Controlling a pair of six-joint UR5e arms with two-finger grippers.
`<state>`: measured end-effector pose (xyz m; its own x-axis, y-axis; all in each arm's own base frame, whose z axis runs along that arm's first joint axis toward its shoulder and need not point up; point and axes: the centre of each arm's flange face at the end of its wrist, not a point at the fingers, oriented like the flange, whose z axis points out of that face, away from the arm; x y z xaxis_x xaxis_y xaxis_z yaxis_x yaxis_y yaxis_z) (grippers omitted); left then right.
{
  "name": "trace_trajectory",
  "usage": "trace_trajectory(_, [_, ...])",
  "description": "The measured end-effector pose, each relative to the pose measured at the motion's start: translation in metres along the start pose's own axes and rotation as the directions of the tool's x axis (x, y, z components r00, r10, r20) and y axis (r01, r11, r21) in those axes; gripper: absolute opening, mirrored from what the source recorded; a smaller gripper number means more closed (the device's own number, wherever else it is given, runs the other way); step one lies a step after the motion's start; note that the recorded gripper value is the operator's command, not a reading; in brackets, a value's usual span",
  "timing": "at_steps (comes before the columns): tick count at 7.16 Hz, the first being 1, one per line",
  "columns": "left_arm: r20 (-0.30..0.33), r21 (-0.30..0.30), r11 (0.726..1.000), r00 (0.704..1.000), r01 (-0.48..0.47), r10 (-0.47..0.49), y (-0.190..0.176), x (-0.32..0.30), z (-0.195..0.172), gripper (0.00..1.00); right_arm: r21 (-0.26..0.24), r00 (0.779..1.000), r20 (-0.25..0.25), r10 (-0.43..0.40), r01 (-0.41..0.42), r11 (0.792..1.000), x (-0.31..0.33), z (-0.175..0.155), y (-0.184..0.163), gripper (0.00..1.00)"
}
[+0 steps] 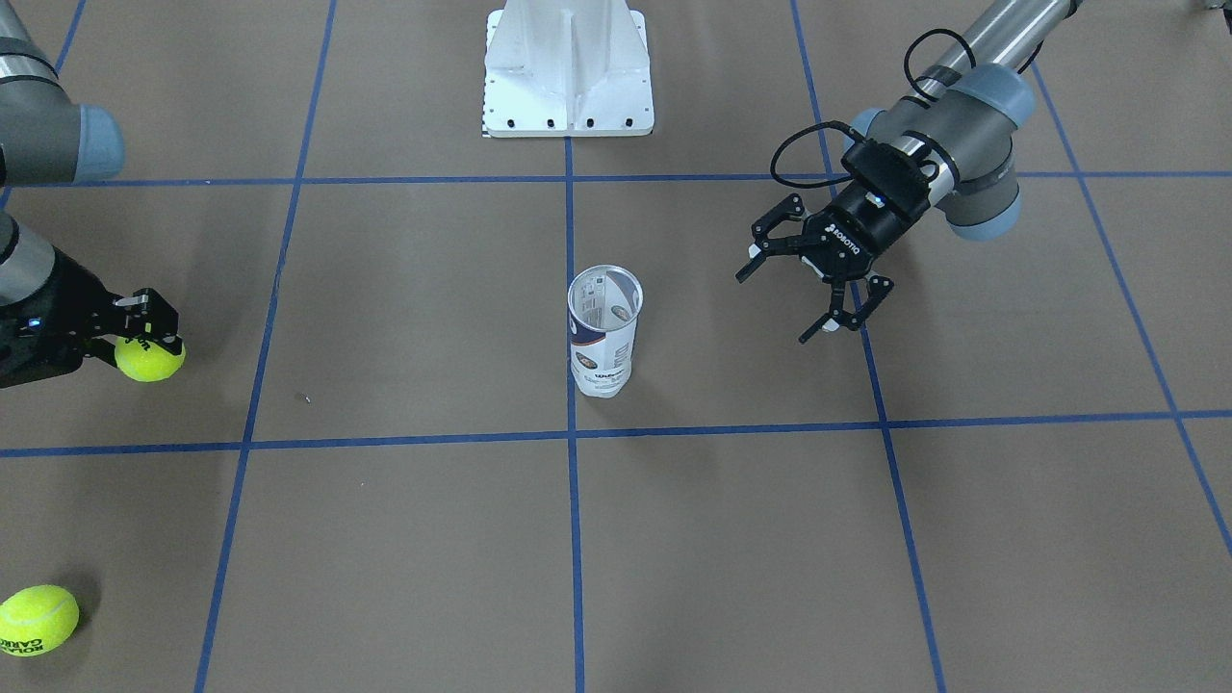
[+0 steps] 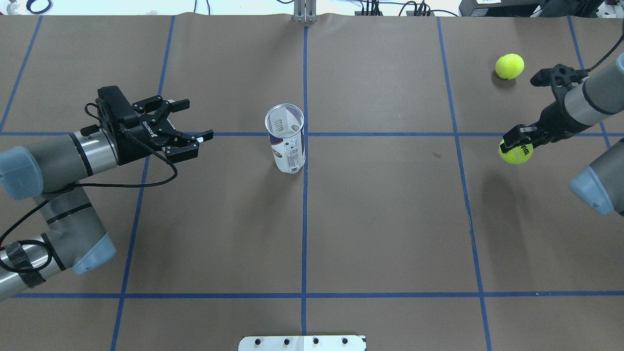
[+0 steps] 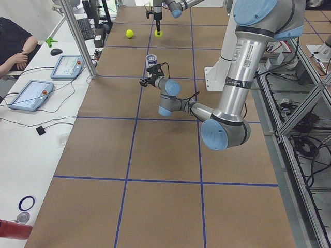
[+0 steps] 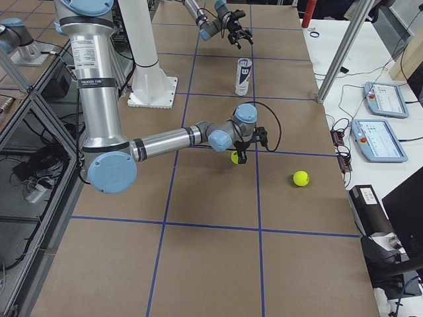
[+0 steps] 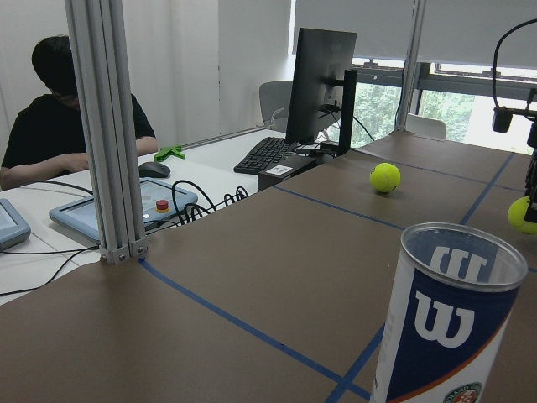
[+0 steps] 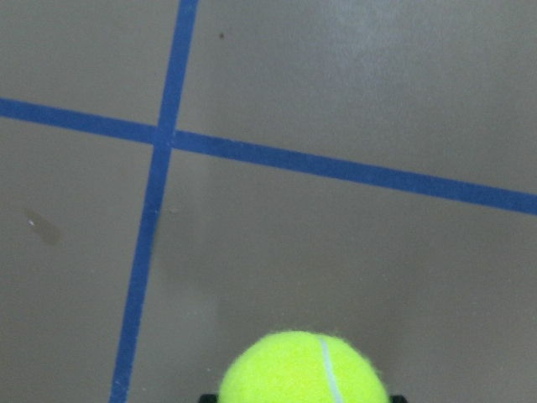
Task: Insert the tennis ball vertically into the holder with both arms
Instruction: 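Lift the ball with the right gripper while the left gripper grips the can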
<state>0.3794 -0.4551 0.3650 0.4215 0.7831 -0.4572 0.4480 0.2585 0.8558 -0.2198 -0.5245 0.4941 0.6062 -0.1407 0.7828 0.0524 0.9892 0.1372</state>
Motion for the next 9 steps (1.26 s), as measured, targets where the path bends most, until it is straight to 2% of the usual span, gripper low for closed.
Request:
trace_trajectory(3, [0.007, -0.059, 0.998, 1.000, 0.007, -0.007, 0.024, 0.002, 0.013, 0.99, 0.054, 0.999, 0.046, 0.003, -0.006, 0.998, -0.014, -0.041, -0.035, 0.00])
trace_trajectory(6, [-0.016, -0.149, 0.989, 1.000, 0.018, -0.021, 0.045, 0.035, 0.038, 0.99, 0.078, 0.999, 0.052, -0.004, 0.000, 0.997, -0.022, -0.053, -0.048, 0.00])
trace_trajectory(9, [-0.053, -0.176, 0.984, 0.998, 0.023, -0.033, 0.054, 0.065, 0.055, 0.99, 0.086, 0.999, 0.054, -0.008, 0.003, 0.996, -0.025, -0.057, -0.052, 0.00])
